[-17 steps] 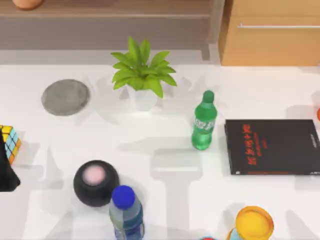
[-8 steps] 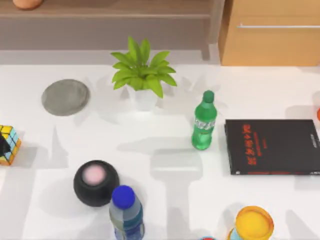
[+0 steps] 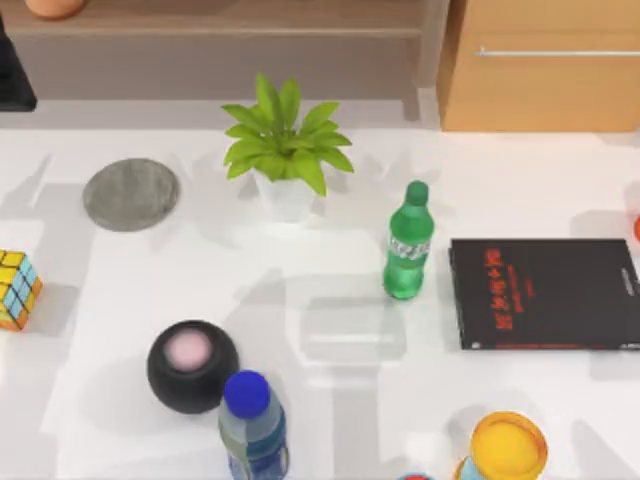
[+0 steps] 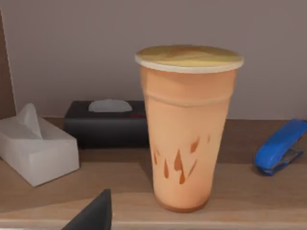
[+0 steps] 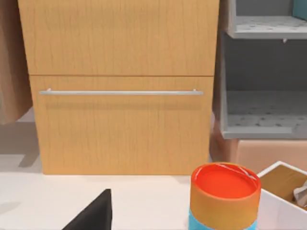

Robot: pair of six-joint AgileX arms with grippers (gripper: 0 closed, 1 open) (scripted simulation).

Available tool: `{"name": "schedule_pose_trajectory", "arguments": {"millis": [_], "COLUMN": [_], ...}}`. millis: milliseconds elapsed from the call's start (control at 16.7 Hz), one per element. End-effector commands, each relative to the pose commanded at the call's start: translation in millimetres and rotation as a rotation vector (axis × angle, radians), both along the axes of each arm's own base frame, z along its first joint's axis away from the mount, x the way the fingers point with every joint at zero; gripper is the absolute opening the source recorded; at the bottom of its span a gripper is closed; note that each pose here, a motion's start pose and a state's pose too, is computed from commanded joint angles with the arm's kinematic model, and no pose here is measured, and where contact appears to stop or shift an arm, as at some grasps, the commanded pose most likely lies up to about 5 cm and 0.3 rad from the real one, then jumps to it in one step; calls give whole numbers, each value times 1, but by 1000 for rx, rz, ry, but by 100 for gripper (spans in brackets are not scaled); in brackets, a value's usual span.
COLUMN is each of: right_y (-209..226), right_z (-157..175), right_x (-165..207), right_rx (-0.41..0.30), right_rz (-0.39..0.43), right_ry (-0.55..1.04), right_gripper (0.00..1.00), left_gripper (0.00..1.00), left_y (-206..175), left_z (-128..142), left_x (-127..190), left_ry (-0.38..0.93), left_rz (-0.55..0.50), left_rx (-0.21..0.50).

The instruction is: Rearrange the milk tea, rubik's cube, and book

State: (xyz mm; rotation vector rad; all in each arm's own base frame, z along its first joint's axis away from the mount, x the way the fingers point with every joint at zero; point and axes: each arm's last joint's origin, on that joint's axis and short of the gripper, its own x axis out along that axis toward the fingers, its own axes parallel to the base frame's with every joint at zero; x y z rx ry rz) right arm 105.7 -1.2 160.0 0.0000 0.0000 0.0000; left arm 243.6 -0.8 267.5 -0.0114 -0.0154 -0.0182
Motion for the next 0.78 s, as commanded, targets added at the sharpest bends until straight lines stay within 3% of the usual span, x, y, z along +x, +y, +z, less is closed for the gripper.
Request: {"name": "schedule_pose_trajectory", "arguments": {"millis": [420, 780], "right_y": [0, 0], "right_z": [0, 0], "right_x": [0, 0], "right_rx": [0, 0], "right_rz": [0, 0], "right_ry": [0, 0], "right_gripper": [100, 100], "left_gripper": [100, 100], "left_y": [0, 0], "left_z": [-41, -57], "left_x": [118, 146], "left_ry": [34, 15], "left_rz": [-4, -8], "left_rx": [-1, 0]}}
